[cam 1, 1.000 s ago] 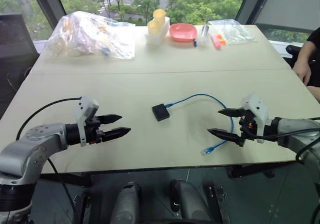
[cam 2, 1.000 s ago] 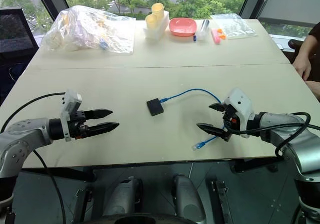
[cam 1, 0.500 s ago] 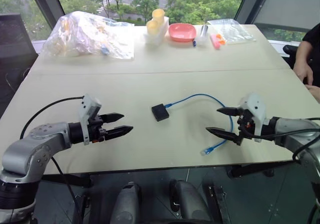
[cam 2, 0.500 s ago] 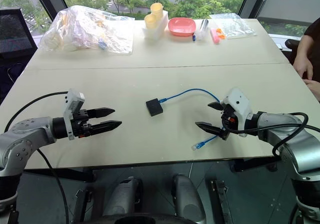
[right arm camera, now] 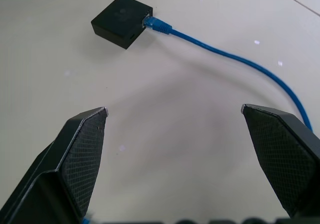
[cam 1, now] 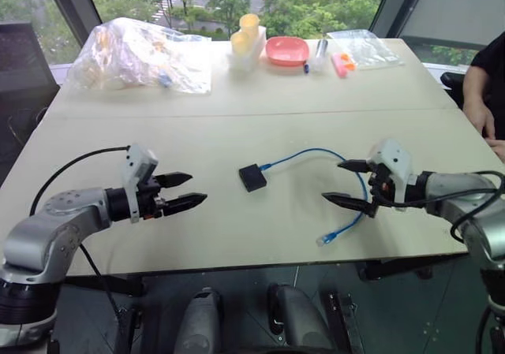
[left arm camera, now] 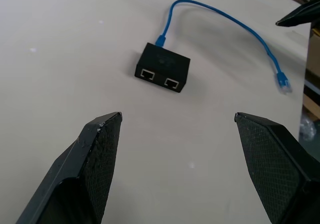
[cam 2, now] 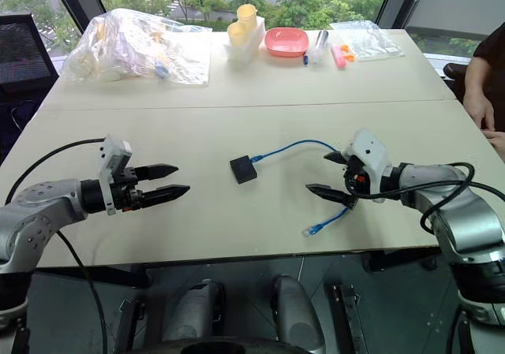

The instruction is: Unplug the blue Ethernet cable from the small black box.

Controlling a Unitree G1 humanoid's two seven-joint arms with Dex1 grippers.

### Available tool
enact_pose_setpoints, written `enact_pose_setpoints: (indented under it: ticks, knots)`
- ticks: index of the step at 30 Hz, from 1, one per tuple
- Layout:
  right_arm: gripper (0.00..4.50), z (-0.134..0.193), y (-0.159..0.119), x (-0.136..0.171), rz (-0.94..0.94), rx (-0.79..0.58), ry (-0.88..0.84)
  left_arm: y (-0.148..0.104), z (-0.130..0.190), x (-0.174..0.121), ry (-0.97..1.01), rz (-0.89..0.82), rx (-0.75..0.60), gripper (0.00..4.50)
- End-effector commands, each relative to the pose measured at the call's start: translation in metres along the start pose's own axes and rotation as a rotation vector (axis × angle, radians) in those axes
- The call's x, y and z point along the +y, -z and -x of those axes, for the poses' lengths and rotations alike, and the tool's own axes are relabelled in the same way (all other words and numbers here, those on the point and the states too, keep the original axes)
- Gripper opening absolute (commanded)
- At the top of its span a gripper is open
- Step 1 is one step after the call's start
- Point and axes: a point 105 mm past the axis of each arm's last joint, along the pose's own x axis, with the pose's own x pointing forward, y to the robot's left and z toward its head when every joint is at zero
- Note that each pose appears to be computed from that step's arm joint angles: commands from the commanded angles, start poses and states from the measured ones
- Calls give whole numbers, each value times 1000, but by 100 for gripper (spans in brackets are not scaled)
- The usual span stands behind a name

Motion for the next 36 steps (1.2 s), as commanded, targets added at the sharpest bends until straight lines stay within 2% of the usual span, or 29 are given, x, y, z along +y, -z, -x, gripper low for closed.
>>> enact_pose_setpoints:
  ticks: [1, 5, 8, 14, 23, 27, 28, 29, 30, 36]
  knots:
    - [450, -22, -22, -6, 263, 41, -87, -10, -3, -4, 61, -38, -7, 378]
    - [450, -57, -21, -33, 491, 199, -171, -15, -3, -2, 86, -52, -1, 378]
    - [450, -84, -31, -36, 407, 166, -277, -8, -5, -2, 84, -65, 12, 378]
    - [450, -116, -21, -44, 403, 267, -346, 4, -9, -13, 60, -49, -10, 378]
    - [450, -142, -15, -32, 490, 370, -388, 11, -6, -24, 11, -32, -13, 378]
    - [450, -162, -23, -17, 562, 357, -398, 10, 1, -21, -20, -36, -5, 378]
    - [397, -166, -26, -15, 576, 345, -394, 10, 2, -21, -23, -35, -3, 381]
    - [374, -168, -28, -12, 580, 340, -397, 10, 2, -21, -25, -34, -1, 381]
    - [328, -170, -28, -10, 588, 339, -407, 11, 3, -21, -29, -34, 3, 381]
    - [23, -173, -22, -7, 614, 371, -405, 13, 6, -19, -50, -36, 16, 381]
